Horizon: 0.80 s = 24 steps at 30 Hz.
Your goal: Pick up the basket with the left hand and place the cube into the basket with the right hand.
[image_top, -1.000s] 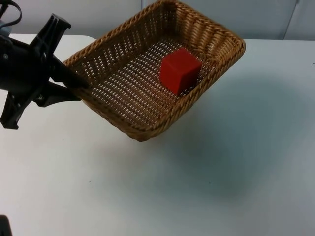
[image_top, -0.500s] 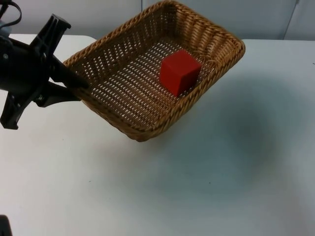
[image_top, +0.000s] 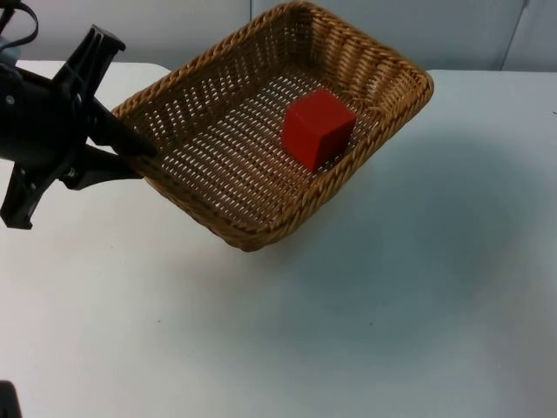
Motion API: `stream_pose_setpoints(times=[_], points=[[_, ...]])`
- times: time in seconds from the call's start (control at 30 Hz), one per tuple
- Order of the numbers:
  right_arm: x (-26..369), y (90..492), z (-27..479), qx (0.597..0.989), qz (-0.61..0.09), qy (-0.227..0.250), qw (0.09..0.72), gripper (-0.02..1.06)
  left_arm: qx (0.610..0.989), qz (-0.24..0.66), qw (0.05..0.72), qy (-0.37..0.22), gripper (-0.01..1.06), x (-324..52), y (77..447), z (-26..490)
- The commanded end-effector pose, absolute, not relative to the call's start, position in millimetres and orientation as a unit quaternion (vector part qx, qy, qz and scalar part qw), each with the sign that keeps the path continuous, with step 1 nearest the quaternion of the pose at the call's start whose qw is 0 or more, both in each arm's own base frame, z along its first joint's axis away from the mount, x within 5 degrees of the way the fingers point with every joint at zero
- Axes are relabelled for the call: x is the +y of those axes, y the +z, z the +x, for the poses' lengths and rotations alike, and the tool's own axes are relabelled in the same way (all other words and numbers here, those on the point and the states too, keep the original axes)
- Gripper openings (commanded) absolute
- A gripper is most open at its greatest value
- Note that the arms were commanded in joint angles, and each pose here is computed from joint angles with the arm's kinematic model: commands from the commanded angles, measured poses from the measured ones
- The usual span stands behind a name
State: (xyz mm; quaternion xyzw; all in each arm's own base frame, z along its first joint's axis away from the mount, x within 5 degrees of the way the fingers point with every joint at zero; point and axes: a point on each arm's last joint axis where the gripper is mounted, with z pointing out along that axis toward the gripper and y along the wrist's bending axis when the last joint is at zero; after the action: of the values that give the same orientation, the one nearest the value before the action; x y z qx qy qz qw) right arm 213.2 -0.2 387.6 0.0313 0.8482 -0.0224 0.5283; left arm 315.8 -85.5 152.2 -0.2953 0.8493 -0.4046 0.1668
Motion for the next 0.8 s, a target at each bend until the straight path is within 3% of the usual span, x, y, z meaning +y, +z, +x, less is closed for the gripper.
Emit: stream_pose_setpoints(times=[0.0, 0.47, 0.77], points=[[-2.3, 385.7, 211.9, 0.851, 0.034, -0.028, 0.523, 0.00, 0.837, -0.293, 0.167, -0.431, 0.00, -89.7, 161.9, 317.1], [-3.1, 382.1, 209.9, 0.863, 0.033, -0.035, 0.503, 0.00, 0.837, -0.293, 0.167, -0.432, 0.00, -89.9, 162.0, 317.1], [-2.5, 382.1, 209.9, 0.863, 0.028, -0.036, 0.503, 0.00, 0.868, -0.263, 0.201, -0.369, 0.00, -82.3, 152.3, 318.5]])
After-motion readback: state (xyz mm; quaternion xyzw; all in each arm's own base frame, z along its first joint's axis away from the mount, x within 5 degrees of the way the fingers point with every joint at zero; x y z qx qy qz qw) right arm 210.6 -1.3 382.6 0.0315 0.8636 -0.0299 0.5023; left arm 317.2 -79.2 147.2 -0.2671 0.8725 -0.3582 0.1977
